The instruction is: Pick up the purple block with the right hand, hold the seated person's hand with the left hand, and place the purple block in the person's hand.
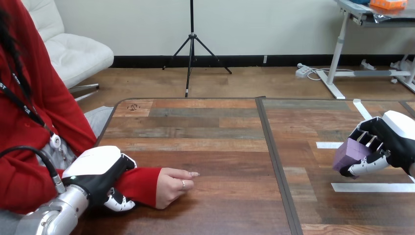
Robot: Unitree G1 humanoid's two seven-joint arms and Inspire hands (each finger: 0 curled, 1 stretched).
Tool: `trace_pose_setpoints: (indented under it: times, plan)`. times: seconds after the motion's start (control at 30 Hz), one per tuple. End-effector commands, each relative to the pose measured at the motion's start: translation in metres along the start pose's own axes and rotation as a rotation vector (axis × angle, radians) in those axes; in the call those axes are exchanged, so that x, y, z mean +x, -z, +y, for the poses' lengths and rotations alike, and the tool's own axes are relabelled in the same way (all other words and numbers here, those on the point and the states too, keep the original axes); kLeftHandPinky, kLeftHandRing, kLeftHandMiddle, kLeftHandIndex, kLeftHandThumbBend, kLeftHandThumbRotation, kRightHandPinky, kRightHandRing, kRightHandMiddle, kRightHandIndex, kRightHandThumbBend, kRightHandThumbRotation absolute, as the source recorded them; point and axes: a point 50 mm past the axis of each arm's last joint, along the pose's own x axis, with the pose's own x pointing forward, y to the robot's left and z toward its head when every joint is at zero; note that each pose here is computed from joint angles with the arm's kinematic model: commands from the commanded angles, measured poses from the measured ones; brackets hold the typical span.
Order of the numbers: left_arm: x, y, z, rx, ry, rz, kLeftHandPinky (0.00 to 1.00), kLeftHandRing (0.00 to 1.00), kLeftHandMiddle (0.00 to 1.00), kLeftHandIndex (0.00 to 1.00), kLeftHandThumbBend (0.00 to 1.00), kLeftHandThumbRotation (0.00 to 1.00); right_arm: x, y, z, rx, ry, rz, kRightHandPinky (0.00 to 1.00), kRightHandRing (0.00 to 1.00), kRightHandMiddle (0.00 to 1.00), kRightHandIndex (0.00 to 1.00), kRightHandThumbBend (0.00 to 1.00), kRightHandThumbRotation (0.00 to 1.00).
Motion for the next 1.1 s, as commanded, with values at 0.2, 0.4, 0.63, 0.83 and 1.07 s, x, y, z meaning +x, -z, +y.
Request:
trace_pose_setpoints:
  times: [0.2, 0.4, 0.63, 0.83, 1.07]
  plan:
    - [0.0023, -0.0081, 0.0204, 0.022, -0.055, -0.039, 0.49, 0.56, 0.59, 0.59, 0.77, 0.00, 0.0073, -0.0151, -0.0253, 0.007, 0.089, -0.061, 0.42, 0.45, 0.49, 0.52, 0.72, 0.00]
    - [0.0023, -0.0080, 0.0203, 0.031, -0.043, -0.038, 0.54, 0.62, 0.65, 0.64, 0.77, 0.01, 0.0072, -0.0150, -0.0256, 0.009, 0.088, -0.057, 0.43, 0.46, 0.51, 0.52, 0.71, 0.00]
    - [0.0027, -0.0078, 0.0198, 0.027, -0.037, -0.036, 0.59, 0.66, 0.69, 0.67, 0.78, 0.01, 0.0069, -0.0152, -0.0261, 0.009, 0.087, -0.056, 0.44, 0.46, 0.50, 0.52, 0.71, 0.00]
    - [0.0030, -0.0074, 0.0197, 0.044, -0.030, -0.033, 0.61, 0.68, 0.72, 0.69, 0.79, 0.02, 0.0067, -0.0153, -0.0261, 0.008, 0.090, -0.063, 0.44, 0.46, 0.50, 0.52, 0.72, 0.00]
    - [0.0035, -0.0072, 0.0195, 0.066, -0.023, -0.024, 0.62, 0.69, 0.73, 0.71, 0.81, 0.03, 0.0064, -0.0154, -0.0264, 0.002, 0.093, -0.069, 0.44, 0.46, 0.50, 0.51, 0.72, 0.00]
